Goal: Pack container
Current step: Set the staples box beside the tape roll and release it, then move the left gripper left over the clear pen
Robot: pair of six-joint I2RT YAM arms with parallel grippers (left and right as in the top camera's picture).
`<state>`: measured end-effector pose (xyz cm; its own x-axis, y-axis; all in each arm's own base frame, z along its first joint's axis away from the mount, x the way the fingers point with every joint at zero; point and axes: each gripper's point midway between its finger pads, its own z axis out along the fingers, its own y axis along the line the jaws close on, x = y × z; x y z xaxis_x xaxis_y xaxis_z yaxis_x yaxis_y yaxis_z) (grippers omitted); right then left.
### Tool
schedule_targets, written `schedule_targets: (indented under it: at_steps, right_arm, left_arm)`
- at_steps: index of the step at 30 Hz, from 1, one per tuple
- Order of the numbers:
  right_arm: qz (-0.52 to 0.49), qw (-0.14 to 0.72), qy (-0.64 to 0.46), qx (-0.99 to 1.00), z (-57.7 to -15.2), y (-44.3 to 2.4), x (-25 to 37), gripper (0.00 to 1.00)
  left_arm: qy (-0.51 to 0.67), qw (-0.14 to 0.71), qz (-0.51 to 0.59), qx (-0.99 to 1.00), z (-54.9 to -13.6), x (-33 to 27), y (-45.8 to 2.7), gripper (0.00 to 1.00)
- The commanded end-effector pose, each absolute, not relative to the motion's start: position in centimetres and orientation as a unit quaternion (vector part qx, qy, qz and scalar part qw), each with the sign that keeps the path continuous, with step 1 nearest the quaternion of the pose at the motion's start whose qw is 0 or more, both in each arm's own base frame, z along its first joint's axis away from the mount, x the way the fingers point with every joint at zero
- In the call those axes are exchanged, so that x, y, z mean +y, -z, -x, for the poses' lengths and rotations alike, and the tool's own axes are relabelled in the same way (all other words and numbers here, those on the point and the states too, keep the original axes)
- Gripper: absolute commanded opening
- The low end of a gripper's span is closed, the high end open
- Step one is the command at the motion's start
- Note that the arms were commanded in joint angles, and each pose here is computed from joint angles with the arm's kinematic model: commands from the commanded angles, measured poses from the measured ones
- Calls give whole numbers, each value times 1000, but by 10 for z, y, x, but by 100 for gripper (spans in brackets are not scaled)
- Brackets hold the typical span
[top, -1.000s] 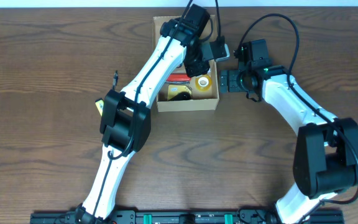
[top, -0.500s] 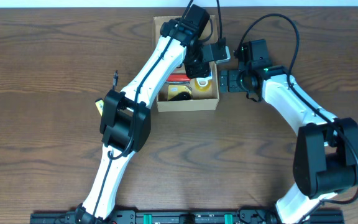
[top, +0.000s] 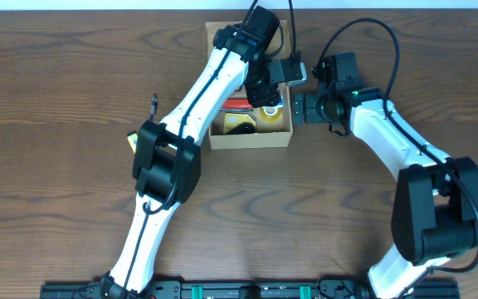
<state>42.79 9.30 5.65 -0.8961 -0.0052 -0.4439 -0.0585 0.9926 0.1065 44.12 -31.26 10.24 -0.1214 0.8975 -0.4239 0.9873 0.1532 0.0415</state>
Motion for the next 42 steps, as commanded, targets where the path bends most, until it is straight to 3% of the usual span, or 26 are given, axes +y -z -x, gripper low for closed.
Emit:
schedule_targets:
  at_steps: [1, 8, 11, 14, 18, 20, 35, 42]
  right_arm:
    - [9, 227, -61, 972, -428, -57, 91, 99]
    - [9, 227, -61, 972, -428, -57, 91, 99]
    - [9, 227, -61, 972, -428, -57, 91, 99]
    - [9, 227, -61, 972, -428, -57, 91, 99]
    - [9, 227, -61, 972, -428, -57, 91, 99]
    - [9, 227, -61, 972, -428, -57, 91, 99]
    - [9, 227, -61, 972, -428, -57, 91, 99]
    - [9, 227, -61, 972, -428, -57, 91, 99]
  left_arm:
    - [69, 248, -632, 731, -448, -292, -185, 56]
    - [-15, 312, -528, 790, -440, -219, -289, 66]
    - [-27, 305, -468, 829, -432, -180, -304, 70]
    - [-14, 279, -353, 893, -428, -134, -303, 81]
    - [12, 207, -154, 966, -423, -77, -275, 73]
    - [16, 175, -115, 978, -421, -64, -259, 72]
    - [28, 8, -35, 999, -464, -45, -91, 69]
    - [46, -18, -64, 997, -465, -31, -62, 60]
